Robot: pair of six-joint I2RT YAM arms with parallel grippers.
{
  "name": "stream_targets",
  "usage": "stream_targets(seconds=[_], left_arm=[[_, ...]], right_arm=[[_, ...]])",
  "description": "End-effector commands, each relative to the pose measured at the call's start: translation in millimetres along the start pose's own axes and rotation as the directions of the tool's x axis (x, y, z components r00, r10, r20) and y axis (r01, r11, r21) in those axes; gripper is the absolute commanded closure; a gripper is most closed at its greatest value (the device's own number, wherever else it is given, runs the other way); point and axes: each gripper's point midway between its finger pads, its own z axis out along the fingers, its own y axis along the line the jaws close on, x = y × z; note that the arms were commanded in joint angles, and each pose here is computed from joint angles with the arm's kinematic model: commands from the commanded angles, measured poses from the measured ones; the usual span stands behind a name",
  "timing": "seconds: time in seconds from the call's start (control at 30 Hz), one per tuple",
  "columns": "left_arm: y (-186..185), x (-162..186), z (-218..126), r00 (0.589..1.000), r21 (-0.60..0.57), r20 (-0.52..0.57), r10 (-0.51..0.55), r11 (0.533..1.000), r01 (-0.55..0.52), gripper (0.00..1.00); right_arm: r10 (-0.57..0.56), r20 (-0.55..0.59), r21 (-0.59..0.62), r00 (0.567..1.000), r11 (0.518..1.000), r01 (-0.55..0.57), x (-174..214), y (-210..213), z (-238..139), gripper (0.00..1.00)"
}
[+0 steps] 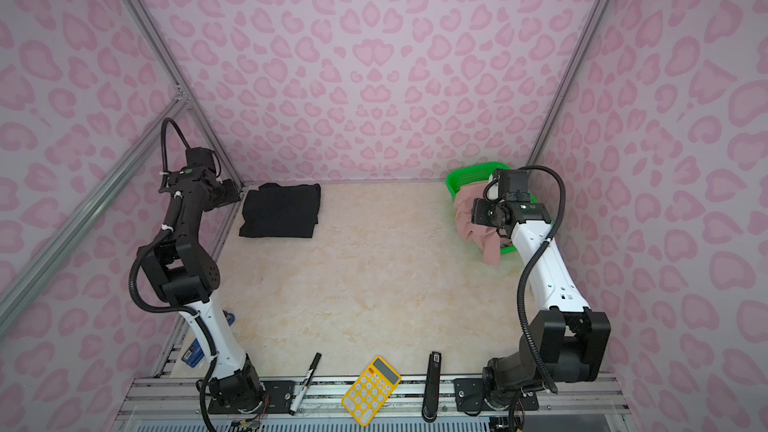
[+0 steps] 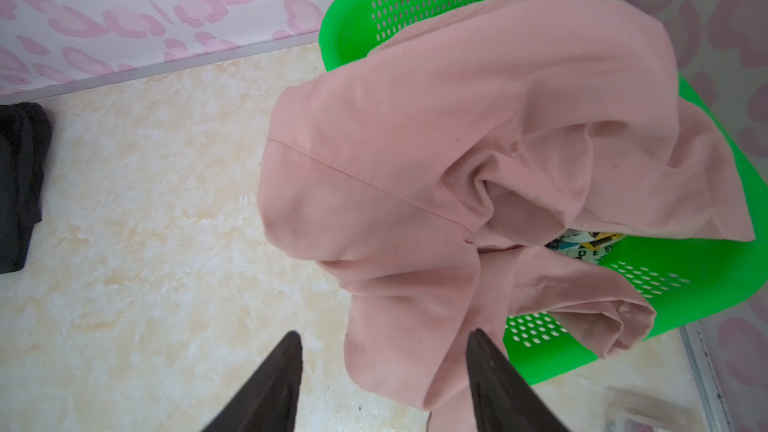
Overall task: Fold and stack the mixed laundry pile
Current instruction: 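Release the grey shirt and draw the left gripper back while right holds pink garment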
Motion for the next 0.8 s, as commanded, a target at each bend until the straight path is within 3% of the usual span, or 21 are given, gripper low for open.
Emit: stream_targets(seconds=[0.0,0.17,0.43,0.53,0.63,0.77], left_arm=[[-27,-1,-30,0.997,0.119,0.06,0.051,0.991,-0.058,0.25],[-74,24,-78,0.986,0.262,0.134,0.101,0.956,-0.133,0.21],[-126,110,-120,0.978,0.434,0.158,0.133,0.881,-0.19,0.21],[-134,143,-133,0.981,0.491,0.146,0.129,0.851,-0.185,0.21],[-143,173,-142,0.98,0.533,0.13,0.154,0.822,-0.2,0.2],[-149,198,-147,0.973,0.553,0.122,0.196,0.801,-0.23,0.19]], right_arm=[[-0.027,-0.001,-0.001,1.0,1.0,0.027,-6,1,4,0.35],[-0.056,-0.002,-0.031,0.998,0.998,0.056,-23,9,21,0.29],[-0.062,-0.069,0.004,0.996,0.998,0.062,-27,10,73,0.3],[-0.059,-0.126,0.033,0.99,0.997,0.063,-18,5,89,0.46],[-0.061,-0.141,0.037,0.988,0.997,0.067,-19,7,92,0.74],[-0.132,-0.019,0.044,0.991,0.99,0.133,-50,28,52,0.99]])
